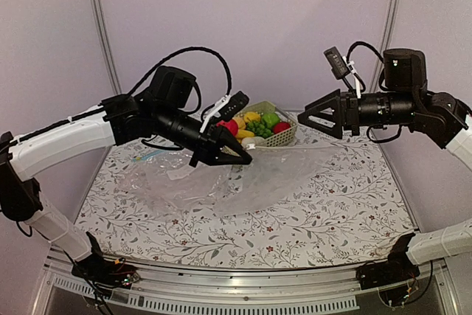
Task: Place the food in the zip-top bag and seal the zipper
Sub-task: Hold the zipper from the zipper food storage bag.
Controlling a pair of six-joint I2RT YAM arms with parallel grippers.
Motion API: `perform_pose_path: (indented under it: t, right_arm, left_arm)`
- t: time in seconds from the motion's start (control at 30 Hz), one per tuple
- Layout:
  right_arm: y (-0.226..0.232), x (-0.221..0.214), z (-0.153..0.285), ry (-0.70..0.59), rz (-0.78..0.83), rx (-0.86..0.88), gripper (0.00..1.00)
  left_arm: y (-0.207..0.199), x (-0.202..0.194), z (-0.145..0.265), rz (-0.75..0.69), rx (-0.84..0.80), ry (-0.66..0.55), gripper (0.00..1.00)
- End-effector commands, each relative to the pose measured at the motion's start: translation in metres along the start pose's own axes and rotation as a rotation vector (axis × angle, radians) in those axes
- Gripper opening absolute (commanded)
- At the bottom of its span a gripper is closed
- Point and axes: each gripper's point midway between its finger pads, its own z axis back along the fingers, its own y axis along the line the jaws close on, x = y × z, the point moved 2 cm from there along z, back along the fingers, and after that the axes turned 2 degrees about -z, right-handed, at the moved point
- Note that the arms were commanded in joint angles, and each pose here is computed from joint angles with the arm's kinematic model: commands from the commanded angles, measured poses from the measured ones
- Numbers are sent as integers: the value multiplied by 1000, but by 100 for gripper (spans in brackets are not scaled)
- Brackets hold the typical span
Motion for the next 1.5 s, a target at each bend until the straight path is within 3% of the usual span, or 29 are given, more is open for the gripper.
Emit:
perform_pose_path:
  t: [0.0,0.27,0.67,1.03,1.47]
  right_arm:
    - [15,-26,-17,128,102,123,78]
    - [34,-45,-56,183,214,190,71]
    - [61,-56,-73,150,344,262,60]
    - [68,-60,-84,140,389,252,45]
    - [69,-67,-95,155,400,249,34]
  left_arm:
    - [-17,-11,5,36,-126,4,0]
    - [-21,-12,2,69,-187,-9,0]
    - [-23,-12,0,85,-216,-8,0]
    - [-22,-13,-1,93,-226,-8,0]
    - [-22,-14,-1,97,-227,-8,0]
